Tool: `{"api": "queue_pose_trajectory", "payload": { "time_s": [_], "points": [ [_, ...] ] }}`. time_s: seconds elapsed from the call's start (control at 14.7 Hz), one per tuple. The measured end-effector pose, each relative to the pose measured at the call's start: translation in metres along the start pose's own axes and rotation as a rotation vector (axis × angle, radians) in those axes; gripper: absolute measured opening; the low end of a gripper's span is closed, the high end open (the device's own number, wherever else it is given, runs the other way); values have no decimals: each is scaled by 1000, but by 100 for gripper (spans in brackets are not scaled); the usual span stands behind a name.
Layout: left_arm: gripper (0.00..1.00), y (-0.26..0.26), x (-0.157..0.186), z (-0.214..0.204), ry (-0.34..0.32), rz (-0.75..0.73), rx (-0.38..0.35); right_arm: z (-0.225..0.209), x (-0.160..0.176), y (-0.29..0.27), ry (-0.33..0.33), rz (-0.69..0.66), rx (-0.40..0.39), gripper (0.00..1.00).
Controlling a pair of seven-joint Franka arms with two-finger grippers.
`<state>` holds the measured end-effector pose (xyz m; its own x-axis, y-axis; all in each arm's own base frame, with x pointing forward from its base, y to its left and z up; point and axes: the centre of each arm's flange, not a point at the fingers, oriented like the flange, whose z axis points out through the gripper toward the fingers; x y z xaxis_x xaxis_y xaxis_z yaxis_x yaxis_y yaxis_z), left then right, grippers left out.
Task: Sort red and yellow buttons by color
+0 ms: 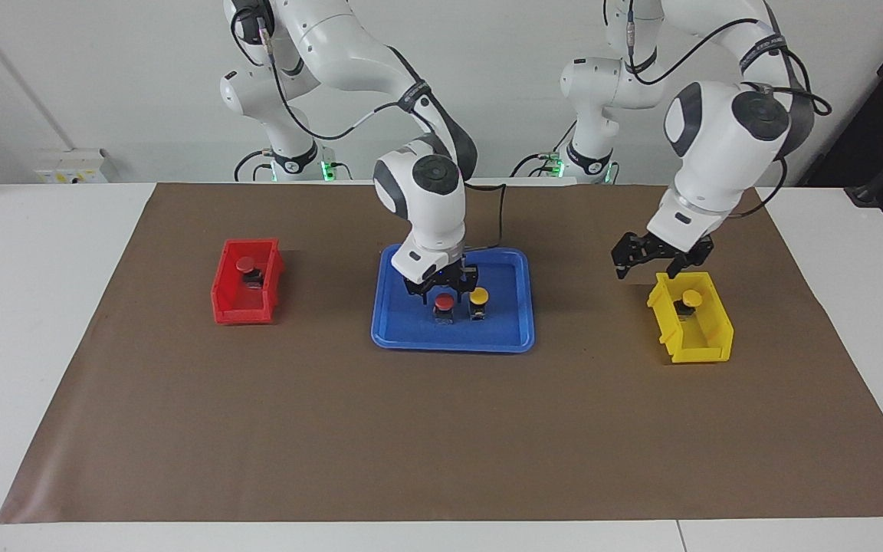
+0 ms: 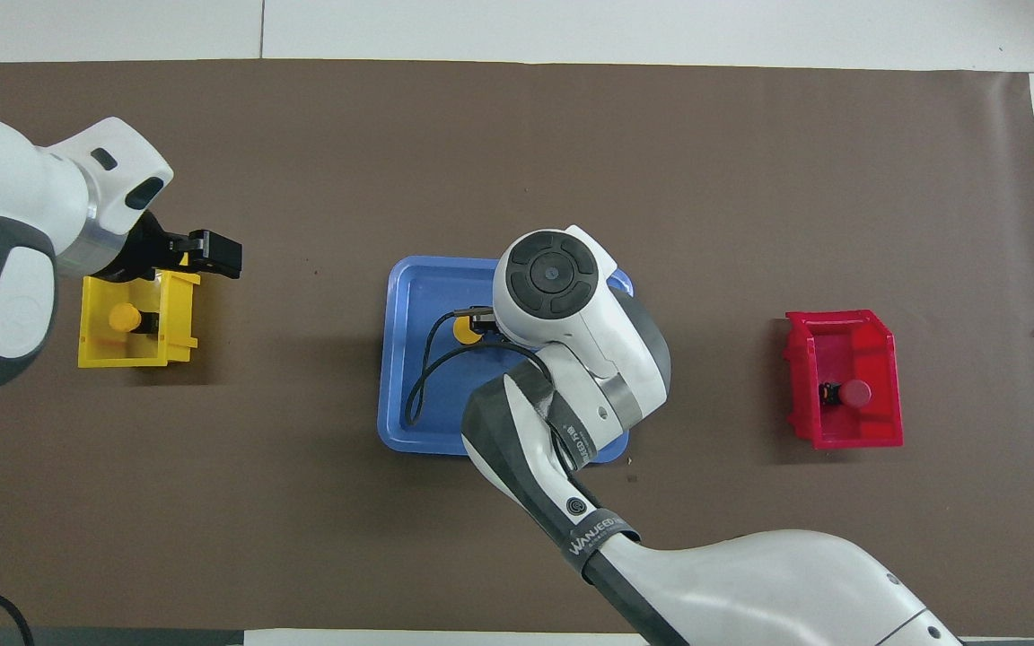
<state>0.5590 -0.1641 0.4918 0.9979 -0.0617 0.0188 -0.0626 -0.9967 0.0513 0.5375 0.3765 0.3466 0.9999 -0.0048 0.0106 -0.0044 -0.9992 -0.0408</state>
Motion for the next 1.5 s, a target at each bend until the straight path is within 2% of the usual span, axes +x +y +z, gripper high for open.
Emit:
{"api": "queue_pose_trajectory", "payload": {
  "time_s": [0.07,0.27,0.61,0.82,1.16,1.5],
  "points": [
    [100,20,-1,5,10,-10,-3,0,0,0,1,0,1,68],
    [100,72,-3,30,39,-27,-17,-1,0,0,4,0,3,43],
    [100,134,-8,83,41,-31,-38,-6,2,1,15,3,9,42],
    [100,166,-18,103,40,-31,-42,-35,10,18,14,9,6,42],
    [99,207,-38,132,17,-28,-32,-128,15,136,-35,-36,-4,42],
    [92,231,-58,144,-4,-30,-21,-160,-14,280,-57,-126,13,42]
  ]
}}
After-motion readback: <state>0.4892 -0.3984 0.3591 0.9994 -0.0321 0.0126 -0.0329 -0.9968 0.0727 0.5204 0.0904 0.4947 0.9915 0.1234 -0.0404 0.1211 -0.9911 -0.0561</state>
